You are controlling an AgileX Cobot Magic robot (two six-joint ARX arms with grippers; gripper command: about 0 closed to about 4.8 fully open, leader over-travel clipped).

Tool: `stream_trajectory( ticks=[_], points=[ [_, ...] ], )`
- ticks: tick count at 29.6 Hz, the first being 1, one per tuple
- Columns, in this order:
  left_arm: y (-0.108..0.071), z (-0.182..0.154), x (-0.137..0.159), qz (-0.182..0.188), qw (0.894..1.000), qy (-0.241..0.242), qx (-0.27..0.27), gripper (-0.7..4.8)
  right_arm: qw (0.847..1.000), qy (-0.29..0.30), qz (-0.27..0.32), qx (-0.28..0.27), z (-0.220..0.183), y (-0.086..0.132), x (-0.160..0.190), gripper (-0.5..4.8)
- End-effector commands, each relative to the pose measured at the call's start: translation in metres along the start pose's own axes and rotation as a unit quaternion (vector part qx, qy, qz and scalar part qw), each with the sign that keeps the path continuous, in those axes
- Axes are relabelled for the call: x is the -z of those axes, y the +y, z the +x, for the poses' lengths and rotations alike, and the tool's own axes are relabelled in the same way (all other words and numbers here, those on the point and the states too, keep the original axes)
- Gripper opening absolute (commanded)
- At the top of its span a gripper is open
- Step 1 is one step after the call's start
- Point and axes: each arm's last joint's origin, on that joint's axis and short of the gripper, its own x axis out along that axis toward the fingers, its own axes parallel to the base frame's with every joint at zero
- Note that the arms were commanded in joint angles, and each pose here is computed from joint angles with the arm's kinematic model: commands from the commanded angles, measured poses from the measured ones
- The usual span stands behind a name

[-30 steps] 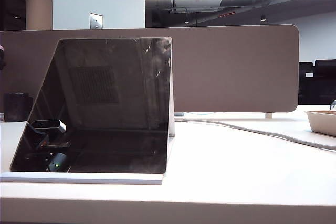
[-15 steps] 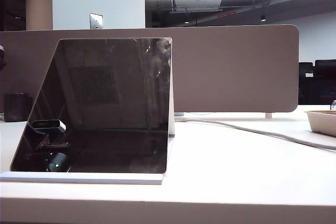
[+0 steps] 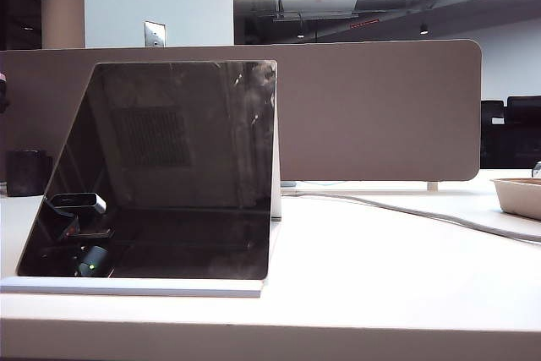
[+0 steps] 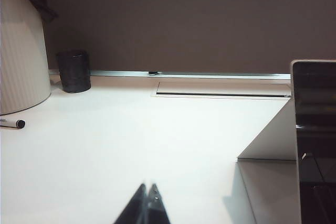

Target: Push the base of the mirror on the table to move it forward for a short distance.

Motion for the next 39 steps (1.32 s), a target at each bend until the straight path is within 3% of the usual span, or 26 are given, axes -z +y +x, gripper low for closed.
stream_trajectory(
  ticks=[1, 4, 7, 11, 15, 39],
  points=[
    [0.0, 0.0, -0.001, -0.001, 1.0, -0.004, 0.001, 0.03, 1.0, -0.008, -0.001, -0.002, 0.0, 0.001, -0.002, 0.22],
    [0.0, 0.0, -0.001, -0.001, 1.0, -0.004, 0.001, 0.03, 1.0, -0.006, -0.002, -0.024, 0.0, 0.005, -0.001, 0.22],
    [0.0, 0.0, -0.001, -0.001, 1.0, -0.004, 0.001, 0.03, 0.995, 0.001, -0.004, -0.097, -0.002, 0.019, 0.0, 0.22],
    [0.0, 0.0, -0.001, -0.001, 1.0, -0.004, 0.001, 0.03, 0.976, 0.012, -0.008, -0.217, -0.009, 0.041, 0.003, 0.22],
    [0.0, 0.0, -0.001, -0.001, 1.0, -0.004, 0.001, 0.03, 0.96, 0.018, -0.01, -0.279, -0.015, 0.052, 0.004, 0.22],
    [0.0, 0.0, 0.0, 0.002, 1.0, 0.0, 0.001, 0.03, 0.955, 0.02, -0.011, -0.296, -0.017, 0.055, 0.004, 0.22]
  ],
)
